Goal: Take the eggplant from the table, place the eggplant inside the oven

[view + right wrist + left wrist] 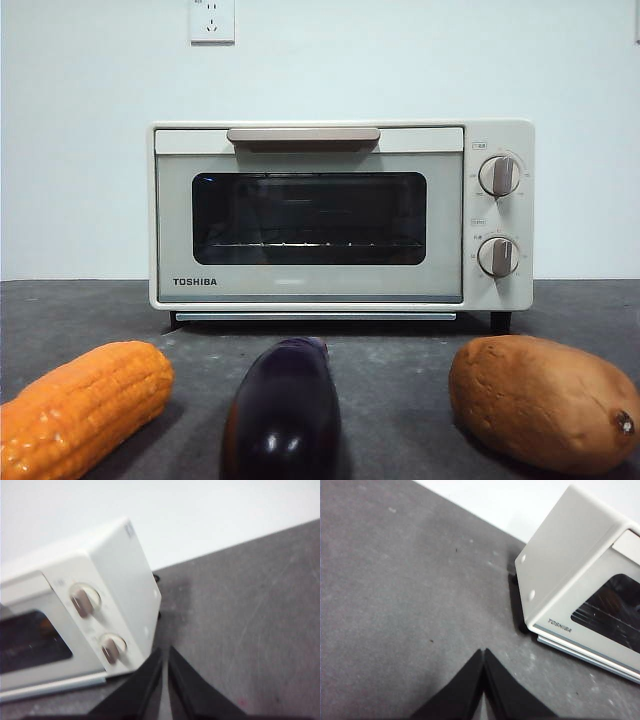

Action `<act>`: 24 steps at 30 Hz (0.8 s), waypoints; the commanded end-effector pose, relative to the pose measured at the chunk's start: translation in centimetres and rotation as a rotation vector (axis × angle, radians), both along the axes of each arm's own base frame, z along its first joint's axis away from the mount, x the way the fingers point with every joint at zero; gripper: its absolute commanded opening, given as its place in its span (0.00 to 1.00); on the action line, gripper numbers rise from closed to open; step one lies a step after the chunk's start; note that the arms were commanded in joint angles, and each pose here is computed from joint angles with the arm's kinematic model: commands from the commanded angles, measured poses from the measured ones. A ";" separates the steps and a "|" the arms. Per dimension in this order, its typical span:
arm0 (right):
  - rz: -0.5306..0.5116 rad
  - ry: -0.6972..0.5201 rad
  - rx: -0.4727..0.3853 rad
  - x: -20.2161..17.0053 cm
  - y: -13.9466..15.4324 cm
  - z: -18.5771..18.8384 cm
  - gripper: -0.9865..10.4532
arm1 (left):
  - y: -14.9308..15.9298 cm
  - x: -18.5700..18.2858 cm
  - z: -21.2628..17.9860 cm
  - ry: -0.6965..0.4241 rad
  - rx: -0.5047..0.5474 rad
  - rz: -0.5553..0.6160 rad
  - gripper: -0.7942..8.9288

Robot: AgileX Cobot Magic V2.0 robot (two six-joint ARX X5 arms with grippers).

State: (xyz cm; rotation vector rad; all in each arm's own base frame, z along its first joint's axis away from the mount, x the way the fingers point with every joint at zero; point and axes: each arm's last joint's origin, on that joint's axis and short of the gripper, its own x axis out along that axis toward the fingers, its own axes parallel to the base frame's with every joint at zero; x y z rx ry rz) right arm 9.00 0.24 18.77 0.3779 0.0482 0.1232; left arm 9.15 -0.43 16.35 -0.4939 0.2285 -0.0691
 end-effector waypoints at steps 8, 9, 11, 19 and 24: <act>-0.002 -0.030 0.015 -1.6 0.0 6.6 0.09 | -0.1 0.0 5.7 -0.001 -0.002 -0.054 0.09; -0.002 -0.024 0.015 -1.6 0.0 7.2 0.09 | -0.2 0.1 6.2 0.007 0.002 -0.057 0.09; 0.001 -0.001 0.010 -1.5 0.0 8.2 0.09 | -0.2 0.4 7.3 0.021 0.025 -0.078 0.09; 0.098 0.166 -0.057 0.0 0.3 12.4 0.09 | -0.4 2.5 11.4 0.113 0.108 -0.167 0.09; 0.177 0.302 -0.041 1.1 0.4 14.9 0.09 | -0.6 4.0 13.1 0.165 0.118 -0.248 0.09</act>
